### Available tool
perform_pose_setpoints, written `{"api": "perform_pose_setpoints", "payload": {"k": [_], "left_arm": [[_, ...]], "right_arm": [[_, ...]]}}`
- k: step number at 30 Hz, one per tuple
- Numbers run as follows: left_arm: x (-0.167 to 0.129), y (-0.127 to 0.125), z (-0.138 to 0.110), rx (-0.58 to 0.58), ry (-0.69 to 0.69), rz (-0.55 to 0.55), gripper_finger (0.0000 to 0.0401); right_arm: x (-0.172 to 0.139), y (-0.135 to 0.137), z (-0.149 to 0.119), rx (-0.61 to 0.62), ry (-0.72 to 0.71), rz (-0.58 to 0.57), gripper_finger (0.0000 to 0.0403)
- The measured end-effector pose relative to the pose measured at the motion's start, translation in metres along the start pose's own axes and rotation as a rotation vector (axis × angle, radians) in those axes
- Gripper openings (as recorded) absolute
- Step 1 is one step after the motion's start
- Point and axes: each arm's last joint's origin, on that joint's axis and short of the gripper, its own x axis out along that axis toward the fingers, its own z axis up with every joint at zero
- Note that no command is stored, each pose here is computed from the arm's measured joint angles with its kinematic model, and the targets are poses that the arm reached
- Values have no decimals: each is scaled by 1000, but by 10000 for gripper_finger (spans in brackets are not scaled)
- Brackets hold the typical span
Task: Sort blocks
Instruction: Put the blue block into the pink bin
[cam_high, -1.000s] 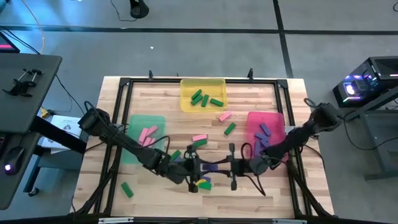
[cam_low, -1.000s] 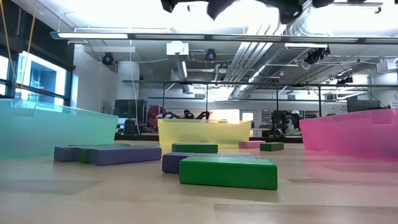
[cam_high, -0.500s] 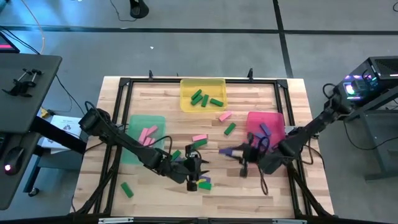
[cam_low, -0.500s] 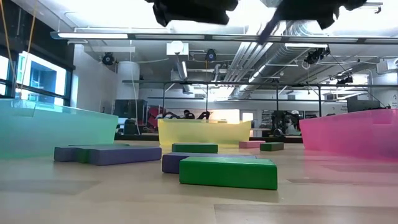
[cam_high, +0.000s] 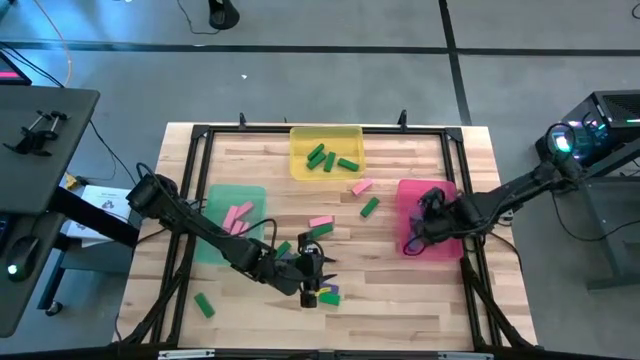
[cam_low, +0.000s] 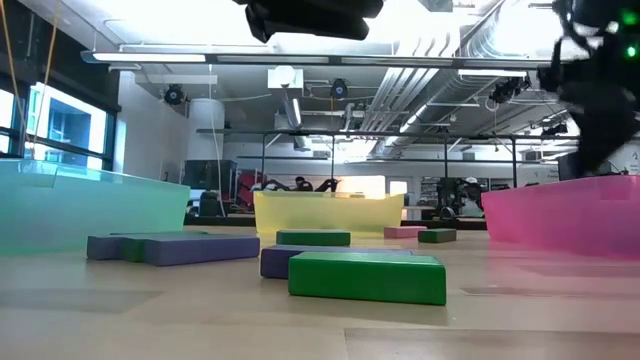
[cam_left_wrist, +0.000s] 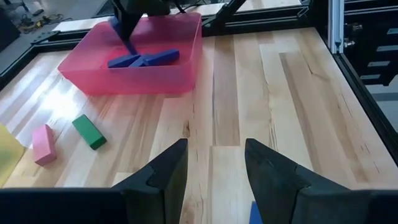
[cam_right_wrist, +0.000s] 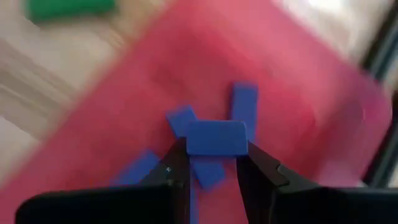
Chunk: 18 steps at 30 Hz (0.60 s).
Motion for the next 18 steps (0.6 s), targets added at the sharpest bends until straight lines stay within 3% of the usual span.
{"api": "perform_pose_setpoints", "payload": {"k": [8, 18], "left_arm": [[0, 0, 0, 0, -1, 0, 147], [0, 0, 0, 0, -1, 1, 147]], "right_arm": [[17, -5, 4, -40, 189, 7, 71], [25, -10, 17, -68, 257, 20, 94]]}}
